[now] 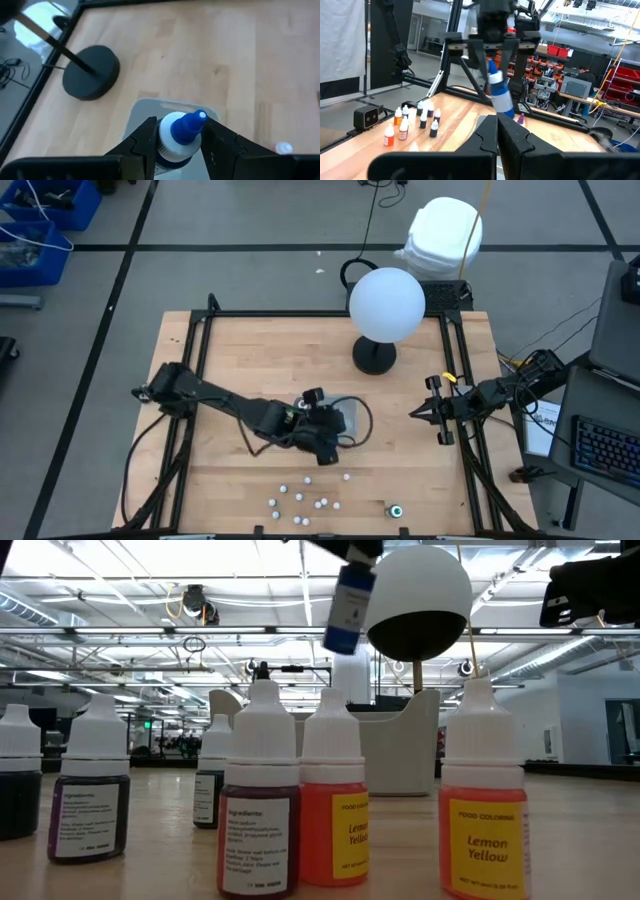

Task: Pick & Place food coloring
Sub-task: Put the large blue food coloring bottle into the gray bin

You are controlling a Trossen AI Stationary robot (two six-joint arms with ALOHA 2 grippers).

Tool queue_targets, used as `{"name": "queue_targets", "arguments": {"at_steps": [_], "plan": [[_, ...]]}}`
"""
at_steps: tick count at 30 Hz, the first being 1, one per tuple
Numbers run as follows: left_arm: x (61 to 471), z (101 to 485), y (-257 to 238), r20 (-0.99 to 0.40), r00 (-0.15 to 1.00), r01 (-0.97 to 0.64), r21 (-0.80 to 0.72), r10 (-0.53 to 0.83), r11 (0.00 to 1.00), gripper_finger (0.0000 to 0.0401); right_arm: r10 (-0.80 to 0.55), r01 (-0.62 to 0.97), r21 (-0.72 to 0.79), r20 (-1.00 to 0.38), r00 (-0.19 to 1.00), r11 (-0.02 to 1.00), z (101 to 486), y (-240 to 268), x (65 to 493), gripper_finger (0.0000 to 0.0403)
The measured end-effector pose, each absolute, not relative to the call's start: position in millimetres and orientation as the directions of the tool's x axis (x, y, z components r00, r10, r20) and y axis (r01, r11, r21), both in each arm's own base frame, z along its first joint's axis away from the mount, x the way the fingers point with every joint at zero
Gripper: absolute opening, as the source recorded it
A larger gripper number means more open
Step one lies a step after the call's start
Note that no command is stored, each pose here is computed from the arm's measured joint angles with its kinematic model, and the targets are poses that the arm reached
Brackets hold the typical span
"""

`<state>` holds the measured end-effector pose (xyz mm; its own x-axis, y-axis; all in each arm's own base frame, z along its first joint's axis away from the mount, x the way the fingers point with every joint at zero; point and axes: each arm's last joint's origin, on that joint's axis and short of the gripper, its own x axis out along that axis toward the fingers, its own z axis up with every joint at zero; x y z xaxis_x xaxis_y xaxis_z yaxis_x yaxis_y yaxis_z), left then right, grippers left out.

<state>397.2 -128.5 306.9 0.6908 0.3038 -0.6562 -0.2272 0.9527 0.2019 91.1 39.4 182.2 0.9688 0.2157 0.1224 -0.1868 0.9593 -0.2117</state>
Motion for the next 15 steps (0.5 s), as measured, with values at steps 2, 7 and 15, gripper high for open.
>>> {"name": "queue_targets", "arguments": {"at_steps": [2,7,15], "plan": [[391.9,307.9,-124.6,-0.620,0.730,-0.226,0.178,0.288,0.958,0.0125,0.217,-0.189,-0.213,0.117,0.969,0.958,181.7,39.5,91.2,0.0000],[360.6,315.0,-114.6,-0.533,0.824,-0.161,0.100,0.189,0.982,0.0125,0.217,-0.189,-0.214,0.116,0.969,0.958,181.6,39.7,91.6,0.0000],[331.9,264.4,-71.3,-0.500,0.855,-0.187,-0.050,0.137,0.981,0.0125,0.216,-0.188,-0.215,0.113,0.970,0.958,181.4,39.8,91.9,0.0000]]}}
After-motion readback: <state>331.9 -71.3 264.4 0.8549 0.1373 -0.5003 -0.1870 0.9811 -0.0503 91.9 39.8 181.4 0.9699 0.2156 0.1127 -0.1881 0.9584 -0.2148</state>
